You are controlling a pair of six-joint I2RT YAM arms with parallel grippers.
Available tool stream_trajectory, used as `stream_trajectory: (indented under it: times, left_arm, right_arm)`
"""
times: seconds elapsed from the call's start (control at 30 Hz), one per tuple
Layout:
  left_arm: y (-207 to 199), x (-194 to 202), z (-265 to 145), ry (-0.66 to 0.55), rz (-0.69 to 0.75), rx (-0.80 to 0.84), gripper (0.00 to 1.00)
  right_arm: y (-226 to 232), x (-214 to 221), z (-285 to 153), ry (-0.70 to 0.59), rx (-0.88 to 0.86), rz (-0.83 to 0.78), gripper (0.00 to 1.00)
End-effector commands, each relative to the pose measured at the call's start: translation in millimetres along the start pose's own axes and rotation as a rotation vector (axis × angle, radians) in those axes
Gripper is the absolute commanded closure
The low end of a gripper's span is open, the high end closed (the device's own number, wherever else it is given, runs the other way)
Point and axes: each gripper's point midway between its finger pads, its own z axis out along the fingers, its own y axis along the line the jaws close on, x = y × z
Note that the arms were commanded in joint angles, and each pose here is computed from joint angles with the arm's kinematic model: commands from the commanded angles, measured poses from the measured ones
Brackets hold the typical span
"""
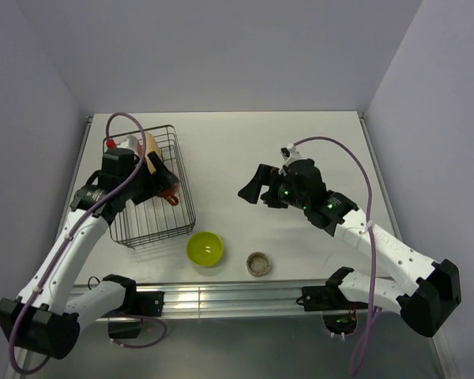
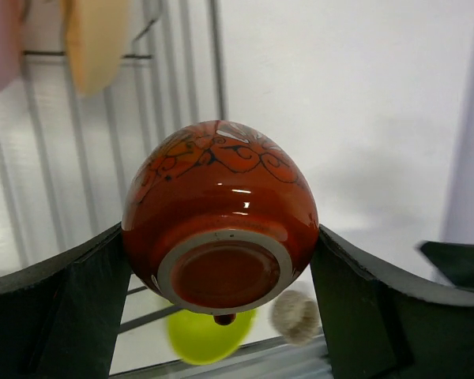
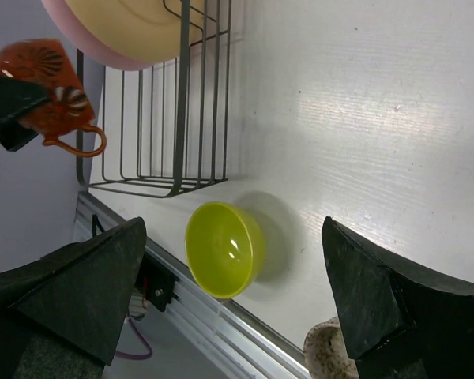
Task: Load the mixed dishes into the dish rack
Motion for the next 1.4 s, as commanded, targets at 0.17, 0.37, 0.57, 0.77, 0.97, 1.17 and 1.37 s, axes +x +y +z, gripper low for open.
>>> stream_trajectory:
  times: [0.17,0.37,0.57,0.77,0.97,1.17,1.37]
  left_arm:
    - [36,10,22,0.068,0.146,-0.152,1.00]
    - [46,24,47,0.158,0.175,-0.196,1.00]
    - [55,36,69,0.244,0.188,-0.231,1.00]
    - [61,36,83,0.271,0.192,-0.268,0.99]
    - [62,39,91,0.292,0.197,-0.279,0.73]
    - [64,45,95,0.315,0.204,-0.274,0.50]
    - [73,51,99,0.333,0.211,-0.296,0.37]
  right_arm:
    - [1,20,1,0.043,0.012,-0.095,0.00]
    - [0,59,21,0.168,0.106,-0.216,0.01]
    - [3,96,39,0.257,0.103,-0.252,0.02]
    - [6,128,59,0.338,0.115,-0.287,0.04]
    - [7,149,79,0.368,0.167,-0.315,0.10]
    - [5,164,91,0.397,0.178,-0.315,0.19]
    - [10,176,96,0.420,0.178,-0.333,0.31]
